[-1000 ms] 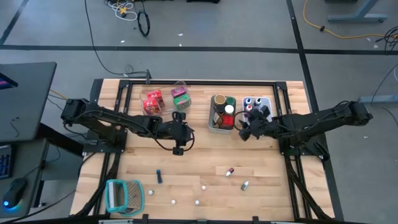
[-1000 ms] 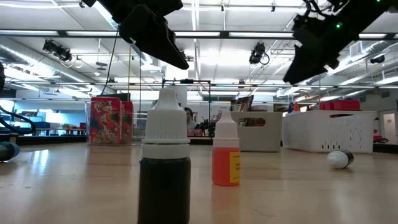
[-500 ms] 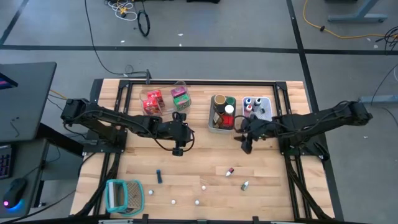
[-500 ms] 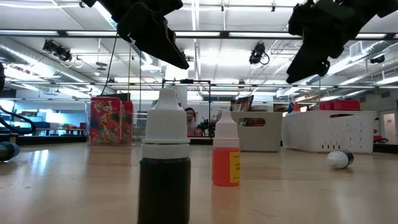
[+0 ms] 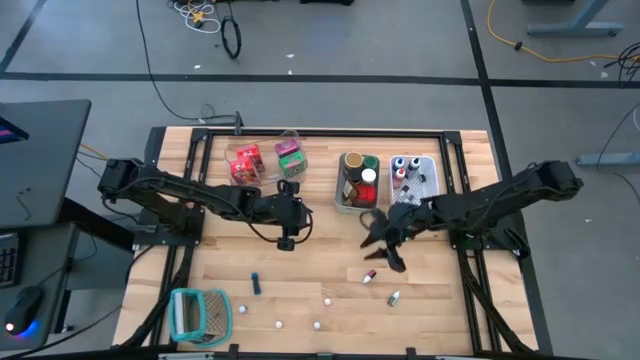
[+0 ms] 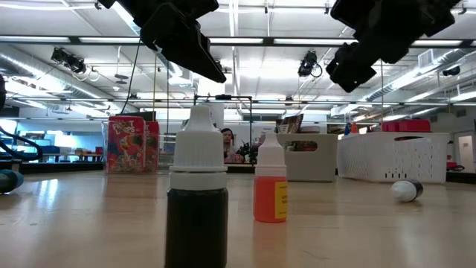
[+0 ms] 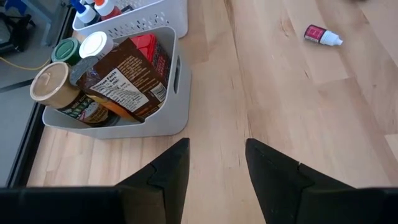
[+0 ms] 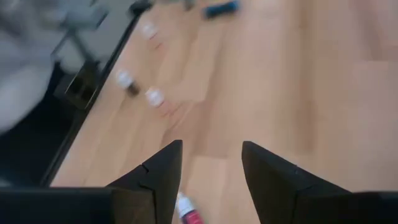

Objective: Pick & Place Kitchen Items
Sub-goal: Put the top small pink food coloring bottle into the white bin

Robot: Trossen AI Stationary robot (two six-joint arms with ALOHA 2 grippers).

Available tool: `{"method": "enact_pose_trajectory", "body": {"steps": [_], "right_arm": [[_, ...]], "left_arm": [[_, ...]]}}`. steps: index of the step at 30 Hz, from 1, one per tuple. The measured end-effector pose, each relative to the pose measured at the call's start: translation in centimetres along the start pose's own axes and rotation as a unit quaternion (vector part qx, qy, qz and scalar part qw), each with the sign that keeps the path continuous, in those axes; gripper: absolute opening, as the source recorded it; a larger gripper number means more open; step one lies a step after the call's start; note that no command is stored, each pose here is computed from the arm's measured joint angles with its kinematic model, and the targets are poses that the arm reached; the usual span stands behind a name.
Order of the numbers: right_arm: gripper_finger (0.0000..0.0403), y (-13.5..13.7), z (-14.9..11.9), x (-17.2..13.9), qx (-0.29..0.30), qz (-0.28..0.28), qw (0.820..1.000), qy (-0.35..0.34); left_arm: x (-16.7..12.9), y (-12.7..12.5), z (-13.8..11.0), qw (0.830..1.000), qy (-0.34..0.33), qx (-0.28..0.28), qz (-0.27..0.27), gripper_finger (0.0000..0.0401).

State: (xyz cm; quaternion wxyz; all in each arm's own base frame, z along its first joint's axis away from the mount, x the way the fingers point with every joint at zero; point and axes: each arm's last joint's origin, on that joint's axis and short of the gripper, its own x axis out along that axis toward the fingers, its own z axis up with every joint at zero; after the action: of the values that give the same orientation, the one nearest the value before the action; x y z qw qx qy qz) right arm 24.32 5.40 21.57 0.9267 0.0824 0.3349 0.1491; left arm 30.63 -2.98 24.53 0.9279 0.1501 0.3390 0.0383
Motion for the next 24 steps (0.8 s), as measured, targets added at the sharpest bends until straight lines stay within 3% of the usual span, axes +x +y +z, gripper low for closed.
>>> {"method": "enact_pose_trajectory", "body": {"steps": [4,9,18,24], "right_arm": [[0.0176,1.1,-1.2,2.0,-0.06,0.039,0.996,0.043],[0.0176,2.4,-2.7,4.3,-0.127,0.034,0.988,0.079],[0.0176,3.4,-5.2,7.0,-0.149,0.026,0.979,0.139],[0.0176,2.9,-6.5,8.3,-0.154,-0.015,0.973,0.169]], "left_arm": [[0.0,0.0,0.0,1.0,0.0,0.0,0.0,0.0166],[0.0,0.0,0.0,1.0,0.0,0.0,0.0,0.0166],[0.0,0.0,0.0,1.0,-0.001,0.0,0.0,0.0166],[0.0,0.0,0.0,1.0,-0.001,0.0,0.001,0.0166]]}}
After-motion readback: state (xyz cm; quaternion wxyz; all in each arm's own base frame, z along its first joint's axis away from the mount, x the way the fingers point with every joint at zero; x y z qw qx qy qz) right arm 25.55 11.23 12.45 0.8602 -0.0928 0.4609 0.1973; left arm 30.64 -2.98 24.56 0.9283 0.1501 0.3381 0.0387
